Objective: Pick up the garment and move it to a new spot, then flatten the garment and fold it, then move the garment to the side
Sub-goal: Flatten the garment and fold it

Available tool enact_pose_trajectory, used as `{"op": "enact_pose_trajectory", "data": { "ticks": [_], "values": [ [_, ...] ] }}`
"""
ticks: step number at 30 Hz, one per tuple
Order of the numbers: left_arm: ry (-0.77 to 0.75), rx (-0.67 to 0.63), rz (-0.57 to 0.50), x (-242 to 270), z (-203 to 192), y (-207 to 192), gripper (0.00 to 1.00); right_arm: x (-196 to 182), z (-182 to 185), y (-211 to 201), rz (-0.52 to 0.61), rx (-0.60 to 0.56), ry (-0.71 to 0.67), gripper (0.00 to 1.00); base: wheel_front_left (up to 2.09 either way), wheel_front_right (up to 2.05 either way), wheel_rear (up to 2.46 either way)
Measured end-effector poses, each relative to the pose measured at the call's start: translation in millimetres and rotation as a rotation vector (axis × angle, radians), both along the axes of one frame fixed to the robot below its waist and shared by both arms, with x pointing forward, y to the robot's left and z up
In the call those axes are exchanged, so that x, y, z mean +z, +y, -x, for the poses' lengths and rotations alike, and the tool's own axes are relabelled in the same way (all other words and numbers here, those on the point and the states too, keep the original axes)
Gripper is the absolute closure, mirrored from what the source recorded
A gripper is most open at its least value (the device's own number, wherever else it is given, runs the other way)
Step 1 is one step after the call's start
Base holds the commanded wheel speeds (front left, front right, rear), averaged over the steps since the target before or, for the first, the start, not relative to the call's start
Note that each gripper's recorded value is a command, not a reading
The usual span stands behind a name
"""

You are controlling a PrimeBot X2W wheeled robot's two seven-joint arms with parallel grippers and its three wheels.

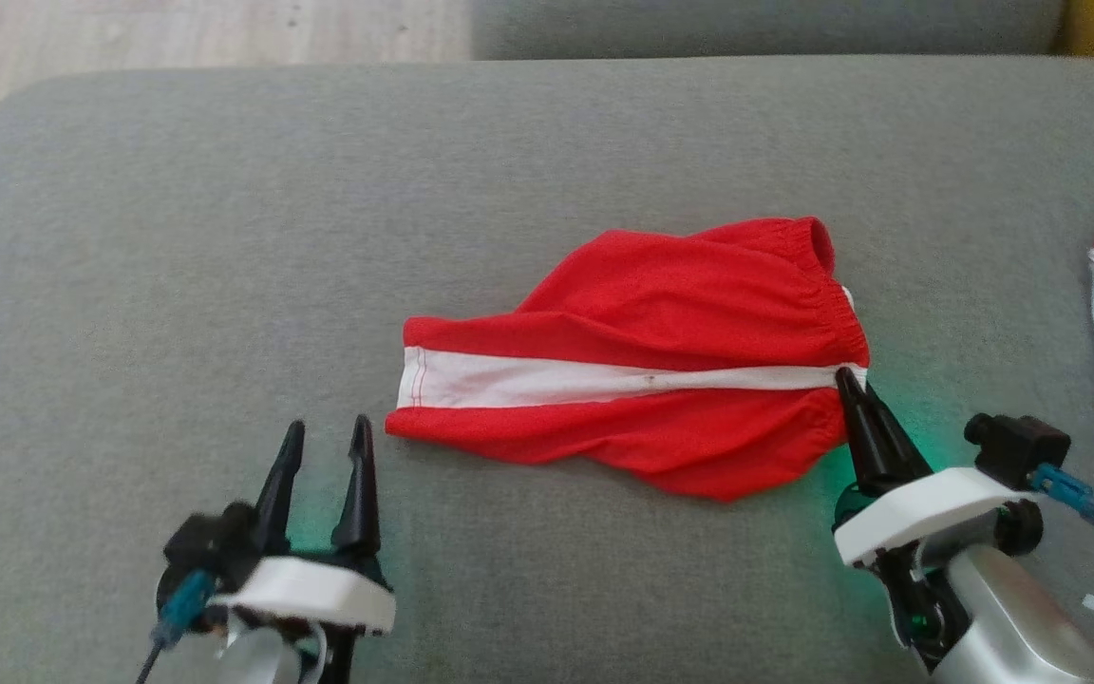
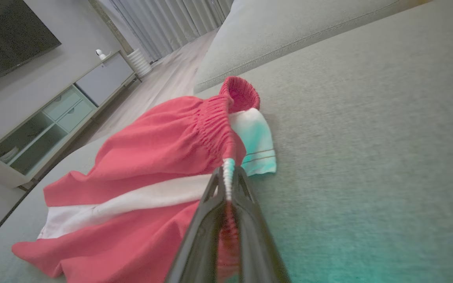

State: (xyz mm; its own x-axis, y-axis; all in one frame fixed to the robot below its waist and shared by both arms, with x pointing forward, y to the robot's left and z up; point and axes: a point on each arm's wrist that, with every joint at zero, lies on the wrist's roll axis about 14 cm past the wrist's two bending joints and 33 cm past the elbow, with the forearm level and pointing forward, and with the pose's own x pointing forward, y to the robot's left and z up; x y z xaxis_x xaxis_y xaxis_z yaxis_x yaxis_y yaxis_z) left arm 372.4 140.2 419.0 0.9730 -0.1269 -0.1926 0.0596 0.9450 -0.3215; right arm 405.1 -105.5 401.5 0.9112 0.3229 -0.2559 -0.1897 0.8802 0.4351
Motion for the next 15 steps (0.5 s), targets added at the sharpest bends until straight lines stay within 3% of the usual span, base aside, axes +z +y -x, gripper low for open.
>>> {"op": "enact_pose_trajectory", "data": {
  "ticks": [9, 15],
  "values": [
    [0.085, -0.175, 0.099, -21, -26, -61, 0.00, -10, 4, -20, 0.027, -0.039, 0.021, 1.00, 0.00, 0.00, 0.00],
    [0.146, -0.190, 0.082, -37, -44, -61, 0.00, -13, -2, -21, 0.035, -0.037, 0.023, 1.00, 0.00, 0.00, 0.00]
  ]
}}
